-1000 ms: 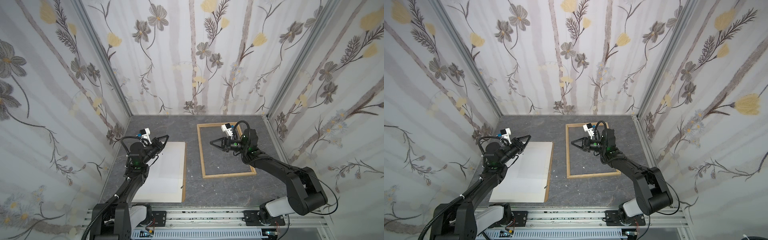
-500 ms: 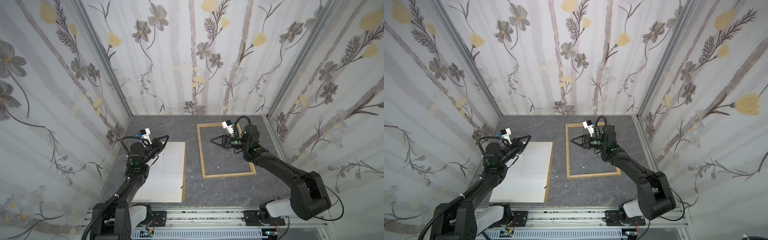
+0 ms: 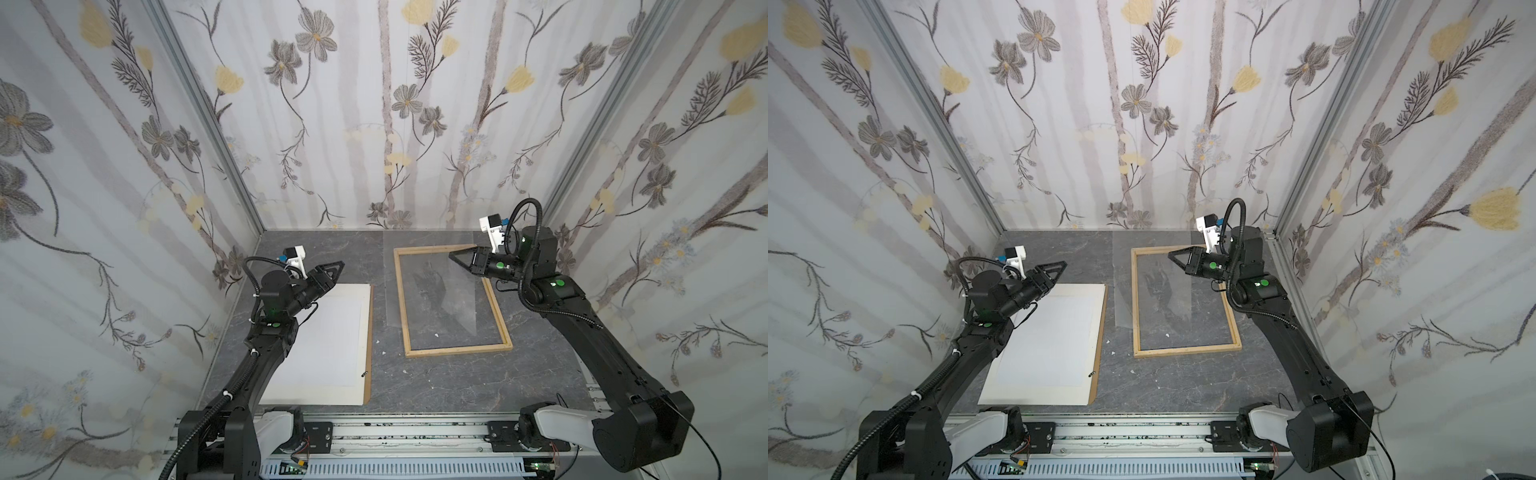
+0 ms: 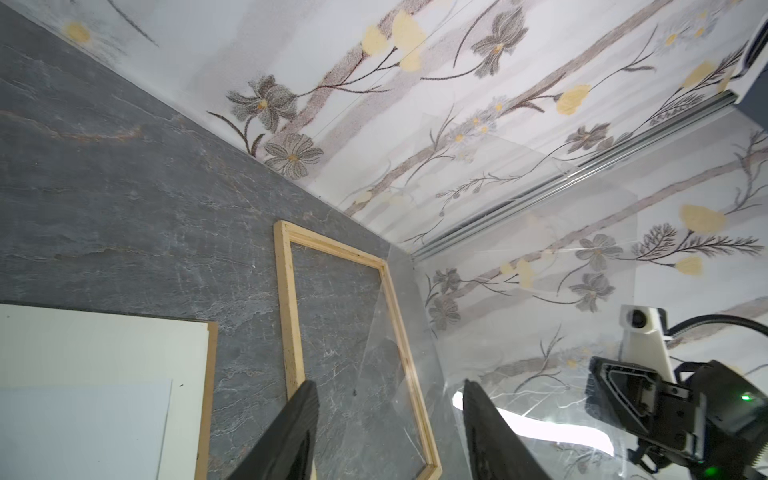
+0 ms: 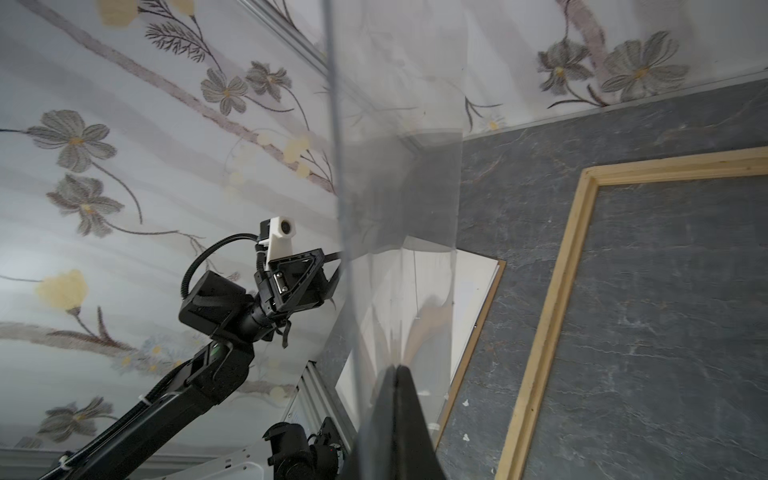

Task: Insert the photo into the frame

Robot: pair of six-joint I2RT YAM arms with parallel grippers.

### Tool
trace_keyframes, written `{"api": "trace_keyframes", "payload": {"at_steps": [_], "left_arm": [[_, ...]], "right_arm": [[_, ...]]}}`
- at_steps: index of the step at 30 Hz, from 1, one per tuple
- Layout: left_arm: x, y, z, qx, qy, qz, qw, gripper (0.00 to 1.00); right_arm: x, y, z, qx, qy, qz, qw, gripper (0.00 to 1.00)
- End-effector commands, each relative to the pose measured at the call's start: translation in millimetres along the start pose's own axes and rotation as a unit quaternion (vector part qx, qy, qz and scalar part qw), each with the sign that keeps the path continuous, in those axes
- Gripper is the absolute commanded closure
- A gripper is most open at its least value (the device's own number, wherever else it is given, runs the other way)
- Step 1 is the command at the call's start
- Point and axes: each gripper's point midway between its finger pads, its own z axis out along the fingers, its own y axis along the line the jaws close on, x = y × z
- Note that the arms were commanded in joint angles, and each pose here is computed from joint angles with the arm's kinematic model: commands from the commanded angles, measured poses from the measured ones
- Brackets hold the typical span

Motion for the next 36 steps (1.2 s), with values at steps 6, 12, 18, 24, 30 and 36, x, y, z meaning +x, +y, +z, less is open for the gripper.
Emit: {"api": "trace_keyframes", "payload": {"at_steps": [6,12,18,24,30,36], "left_arm": [[49.5,33.2,40.3,-0.117,0.071,0.054,0.989,0.4],[96.4,42.5,86.5,-0.153,0.141,0.08,0.975,0.4],[136.1,60.7,131.0,-0.203,0.198,0.115,0.952,0.41],[172.4,88.9,168.6,-0.277,0.241,0.155,0.917,0.43],[191.5,106.6,188.3,-0.305,0.256,0.167,0.902,0.44],[199.6,119.7,195.5,-0.32,0.263,0.17,0.894,0.47]], "right_arm": [[-26.9,-29.1,-38.8,0.144,-0.018,-0.031,0.989,1.0],[-55.6,-35.9,-67.1,0.238,-0.054,-0.063,0.968,1.0],[-61.4,-34.4,-75.5,0.254,-0.065,-0.072,0.962,1.0],[-56.0,-41.0,-77.7,0.267,-0.064,-0.072,0.959,1.0],[-44.4,-47.6,-72.5,0.261,-0.047,-0.076,0.961,1.0],[-39.9,-49.2,-67.8,0.246,-0.051,-0.079,0.965,1.0]]}}
